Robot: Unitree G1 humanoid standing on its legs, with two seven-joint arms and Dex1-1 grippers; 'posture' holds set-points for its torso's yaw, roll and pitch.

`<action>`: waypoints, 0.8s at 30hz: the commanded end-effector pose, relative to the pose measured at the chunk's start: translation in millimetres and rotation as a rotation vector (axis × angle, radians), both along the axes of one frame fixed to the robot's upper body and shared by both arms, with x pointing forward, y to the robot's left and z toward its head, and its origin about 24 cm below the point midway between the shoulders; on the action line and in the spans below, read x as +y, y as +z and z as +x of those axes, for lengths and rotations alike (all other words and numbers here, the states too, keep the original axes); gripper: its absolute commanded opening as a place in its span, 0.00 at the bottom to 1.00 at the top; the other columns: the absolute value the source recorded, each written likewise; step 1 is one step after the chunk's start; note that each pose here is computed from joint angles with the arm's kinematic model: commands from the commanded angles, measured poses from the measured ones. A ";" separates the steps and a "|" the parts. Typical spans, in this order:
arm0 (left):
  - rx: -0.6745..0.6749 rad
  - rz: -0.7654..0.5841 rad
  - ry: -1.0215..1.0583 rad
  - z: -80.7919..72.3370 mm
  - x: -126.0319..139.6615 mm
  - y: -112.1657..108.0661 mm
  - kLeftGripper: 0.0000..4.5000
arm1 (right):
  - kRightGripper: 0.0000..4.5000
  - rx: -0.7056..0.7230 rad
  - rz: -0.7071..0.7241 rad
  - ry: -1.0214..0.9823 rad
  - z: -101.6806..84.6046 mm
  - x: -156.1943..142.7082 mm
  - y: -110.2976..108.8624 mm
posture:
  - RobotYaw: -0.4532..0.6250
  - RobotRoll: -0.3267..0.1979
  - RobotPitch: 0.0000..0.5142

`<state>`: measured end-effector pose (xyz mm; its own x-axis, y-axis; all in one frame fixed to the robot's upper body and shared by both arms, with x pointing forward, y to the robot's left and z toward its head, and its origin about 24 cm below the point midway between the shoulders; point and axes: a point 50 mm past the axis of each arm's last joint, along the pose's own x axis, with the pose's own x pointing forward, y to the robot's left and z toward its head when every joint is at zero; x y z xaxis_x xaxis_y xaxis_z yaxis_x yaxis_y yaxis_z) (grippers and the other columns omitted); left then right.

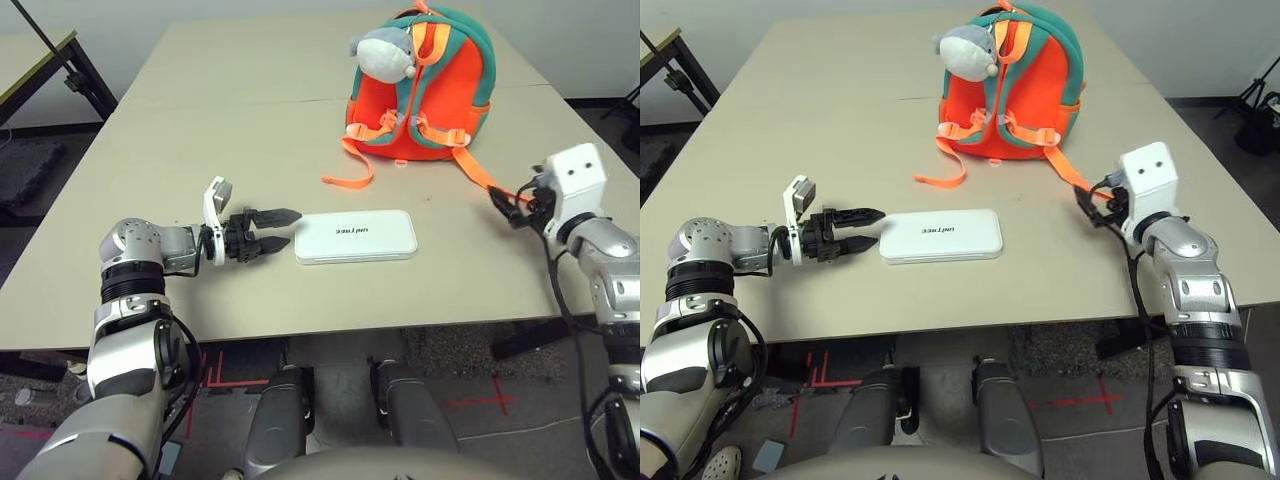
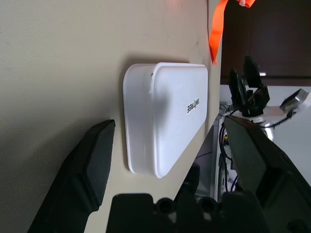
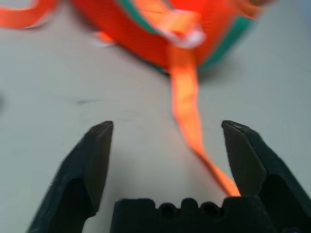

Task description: Put the pencil case into the backpack and zip it.

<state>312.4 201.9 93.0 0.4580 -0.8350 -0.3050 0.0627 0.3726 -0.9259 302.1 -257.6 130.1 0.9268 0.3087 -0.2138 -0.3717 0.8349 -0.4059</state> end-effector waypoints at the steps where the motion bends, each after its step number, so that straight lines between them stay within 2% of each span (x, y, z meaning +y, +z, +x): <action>1: 0.057 0.048 -0.007 -2.6 -0.7 -12.0 1.00 | 0.71 0.065 -0.041 0.093 -5.4 15.8 -6.5 | 0.26 0.62 0.23; 9: 0.060 0.053 -0.014 -2.4 -1.5 -13.2 1.00 | 0.01 0.161 -0.075 0.232 -13.9 43.0 -20.7 | 0.26 0.62 0.23; 24: 0.057 0.059 -0.023 -2.5 -4.3 -13.6 1.00 | 0.00 0.261 -0.082 0.321 -18.4 66.8 -44.7 | 0.26 0.62 0.22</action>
<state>313.8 199.8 90.7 0.4487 -0.8352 -0.3180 0.0670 0.3863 -0.9199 285.8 -194.5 90.6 0.7176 0.5364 -0.4442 -0.6888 0.6410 -0.3385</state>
